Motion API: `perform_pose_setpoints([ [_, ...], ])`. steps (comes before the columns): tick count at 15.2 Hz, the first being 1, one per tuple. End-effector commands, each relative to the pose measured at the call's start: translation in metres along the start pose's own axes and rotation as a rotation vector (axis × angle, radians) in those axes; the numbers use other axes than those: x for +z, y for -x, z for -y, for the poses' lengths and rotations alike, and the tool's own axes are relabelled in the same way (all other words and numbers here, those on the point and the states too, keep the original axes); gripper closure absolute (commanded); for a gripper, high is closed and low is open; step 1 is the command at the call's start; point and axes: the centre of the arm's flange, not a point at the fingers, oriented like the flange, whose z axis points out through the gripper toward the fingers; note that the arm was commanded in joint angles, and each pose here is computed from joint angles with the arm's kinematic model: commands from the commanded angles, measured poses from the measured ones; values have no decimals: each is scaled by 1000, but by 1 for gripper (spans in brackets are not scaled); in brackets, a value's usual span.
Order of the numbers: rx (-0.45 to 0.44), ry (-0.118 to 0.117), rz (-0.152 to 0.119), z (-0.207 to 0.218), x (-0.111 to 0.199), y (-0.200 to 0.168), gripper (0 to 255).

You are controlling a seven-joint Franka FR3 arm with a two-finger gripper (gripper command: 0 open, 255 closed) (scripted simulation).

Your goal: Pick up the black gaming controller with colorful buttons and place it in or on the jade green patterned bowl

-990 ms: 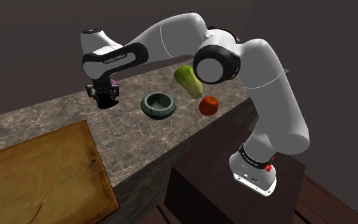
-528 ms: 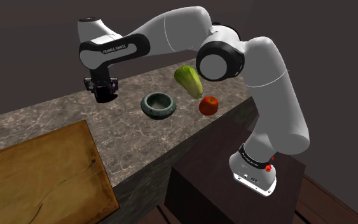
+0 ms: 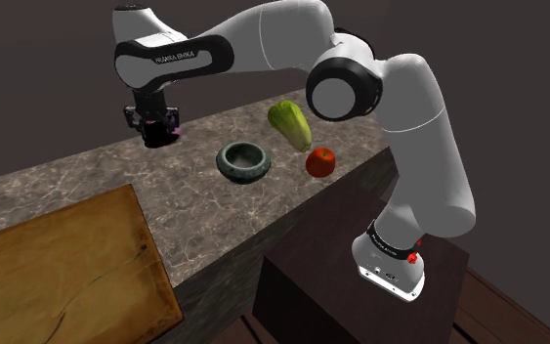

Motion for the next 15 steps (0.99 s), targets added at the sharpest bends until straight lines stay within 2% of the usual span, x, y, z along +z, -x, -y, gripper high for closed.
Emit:
perform_pose_setpoints([
  [1,0,0,0,-1,-11,-1,255],
  [12,0,0,0,1,-66,-1,255],
  [15,0,0,0,-35,-68,13,255],
])
